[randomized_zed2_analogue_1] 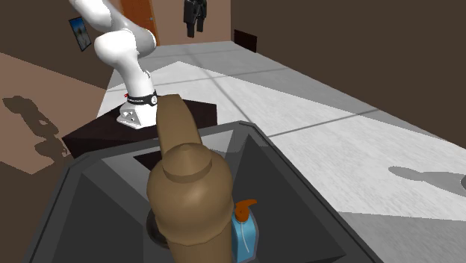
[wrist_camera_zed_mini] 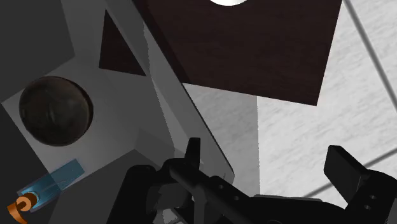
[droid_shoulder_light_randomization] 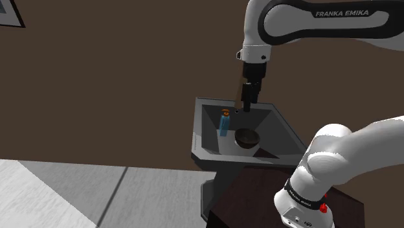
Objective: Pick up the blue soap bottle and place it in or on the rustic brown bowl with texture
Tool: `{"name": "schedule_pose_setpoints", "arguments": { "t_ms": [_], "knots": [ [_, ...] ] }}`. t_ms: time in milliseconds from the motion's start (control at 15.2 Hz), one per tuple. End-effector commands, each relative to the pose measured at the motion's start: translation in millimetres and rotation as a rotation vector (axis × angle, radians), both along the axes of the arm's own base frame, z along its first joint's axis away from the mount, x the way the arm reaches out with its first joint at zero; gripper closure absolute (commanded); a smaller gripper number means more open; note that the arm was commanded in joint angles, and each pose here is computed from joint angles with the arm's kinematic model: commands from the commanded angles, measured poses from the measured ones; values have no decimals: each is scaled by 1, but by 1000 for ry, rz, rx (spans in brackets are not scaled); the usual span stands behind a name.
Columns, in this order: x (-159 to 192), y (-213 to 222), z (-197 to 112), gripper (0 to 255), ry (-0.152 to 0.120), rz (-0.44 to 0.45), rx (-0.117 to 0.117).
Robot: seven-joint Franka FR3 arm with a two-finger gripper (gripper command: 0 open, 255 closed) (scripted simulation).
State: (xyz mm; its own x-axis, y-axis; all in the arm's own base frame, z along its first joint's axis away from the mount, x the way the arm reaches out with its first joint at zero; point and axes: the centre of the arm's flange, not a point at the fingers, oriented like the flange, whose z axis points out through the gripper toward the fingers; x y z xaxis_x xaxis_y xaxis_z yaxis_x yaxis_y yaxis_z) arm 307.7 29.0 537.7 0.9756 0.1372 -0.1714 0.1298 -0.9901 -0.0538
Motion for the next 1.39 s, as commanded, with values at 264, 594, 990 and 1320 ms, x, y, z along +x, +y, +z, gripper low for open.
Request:
{"name": "schedule_pose_setpoints", "arguments": {
  "t_ms": [264, 594, 990, 1320],
  "knots": [
    [27, -35, -28, 0, -4, -3, -4],
    [60, -79, -62, 0, -10, -6, -9],
    [101, -133, -102, 0, -16, -11, -14],
    [134, -177, -135, 0, -22, -14, -19]
  ]
}}
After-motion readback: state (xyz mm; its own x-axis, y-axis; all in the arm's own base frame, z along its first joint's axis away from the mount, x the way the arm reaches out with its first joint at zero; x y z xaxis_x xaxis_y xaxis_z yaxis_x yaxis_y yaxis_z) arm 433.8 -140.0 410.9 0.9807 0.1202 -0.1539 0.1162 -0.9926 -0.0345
